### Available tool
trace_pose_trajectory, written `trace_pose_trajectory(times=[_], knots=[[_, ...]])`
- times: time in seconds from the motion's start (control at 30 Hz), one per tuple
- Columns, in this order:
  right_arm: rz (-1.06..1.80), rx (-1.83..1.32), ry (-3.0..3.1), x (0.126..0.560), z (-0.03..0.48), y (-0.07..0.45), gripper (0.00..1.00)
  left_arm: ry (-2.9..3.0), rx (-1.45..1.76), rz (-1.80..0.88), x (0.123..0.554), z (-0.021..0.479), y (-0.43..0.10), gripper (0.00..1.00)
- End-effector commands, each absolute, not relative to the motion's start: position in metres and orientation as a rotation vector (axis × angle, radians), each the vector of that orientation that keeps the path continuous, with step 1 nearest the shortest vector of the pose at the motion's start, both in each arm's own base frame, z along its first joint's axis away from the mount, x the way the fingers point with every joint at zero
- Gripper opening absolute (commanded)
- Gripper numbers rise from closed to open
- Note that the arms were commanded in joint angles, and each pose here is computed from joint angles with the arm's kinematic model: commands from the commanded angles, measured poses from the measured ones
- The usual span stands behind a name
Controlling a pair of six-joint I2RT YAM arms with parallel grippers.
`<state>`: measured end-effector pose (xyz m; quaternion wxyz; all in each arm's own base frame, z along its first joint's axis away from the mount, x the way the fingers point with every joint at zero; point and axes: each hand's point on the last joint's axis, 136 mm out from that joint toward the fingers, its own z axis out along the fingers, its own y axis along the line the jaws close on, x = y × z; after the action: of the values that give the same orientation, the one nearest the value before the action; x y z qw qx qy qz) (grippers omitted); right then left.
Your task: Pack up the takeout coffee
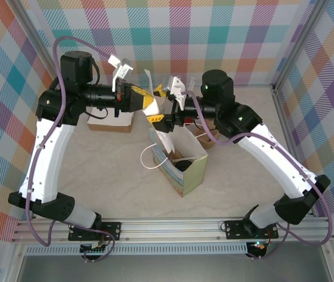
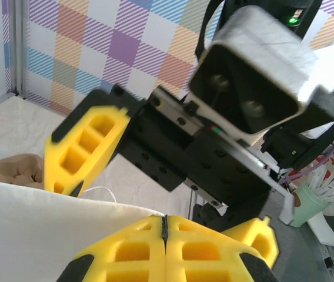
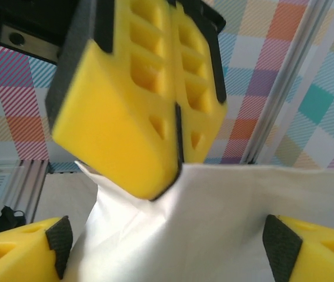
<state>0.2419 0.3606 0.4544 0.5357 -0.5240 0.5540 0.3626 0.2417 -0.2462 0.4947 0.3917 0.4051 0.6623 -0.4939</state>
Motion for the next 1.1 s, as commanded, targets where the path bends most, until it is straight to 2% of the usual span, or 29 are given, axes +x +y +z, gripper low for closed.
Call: trace_pose_trajectory(times=[0.0,0.1,0.4,0.47,0.83,1.07], knots=[[0.902,-1.221,1.328,0.242,0.453,0.364,0.78,1.598,1.080,-1.244,0.229,0.506,-0.247,0.00],[0.901,-1.214,1.365,0.244,0.445,0.363,0.65,1.586,1.083,-1.237,0.227,0.509,-0.246,0.00],[0.873,-1.170,1.446,0.243,0.442,0.350,0.10,1.585,1.072,-1.211,0.226,0.511,-0.244,0.00],[0.861,-1.158,1.467,0.242,0.443,0.345,0.01,1.584,1.065,-1.203,0.226,0.512,-0.243,0.09],[0.791,-1.107,1.561,0.228,0.453,0.312,0.00,1.515,0.921,-0.986,0.209,0.531,-0.215,0.62],[0.734,-1.081,1.615,0.220,0.458,0.291,0.00,1.548,0.696,-0.869,0.209,0.513,-0.187,0.83]])
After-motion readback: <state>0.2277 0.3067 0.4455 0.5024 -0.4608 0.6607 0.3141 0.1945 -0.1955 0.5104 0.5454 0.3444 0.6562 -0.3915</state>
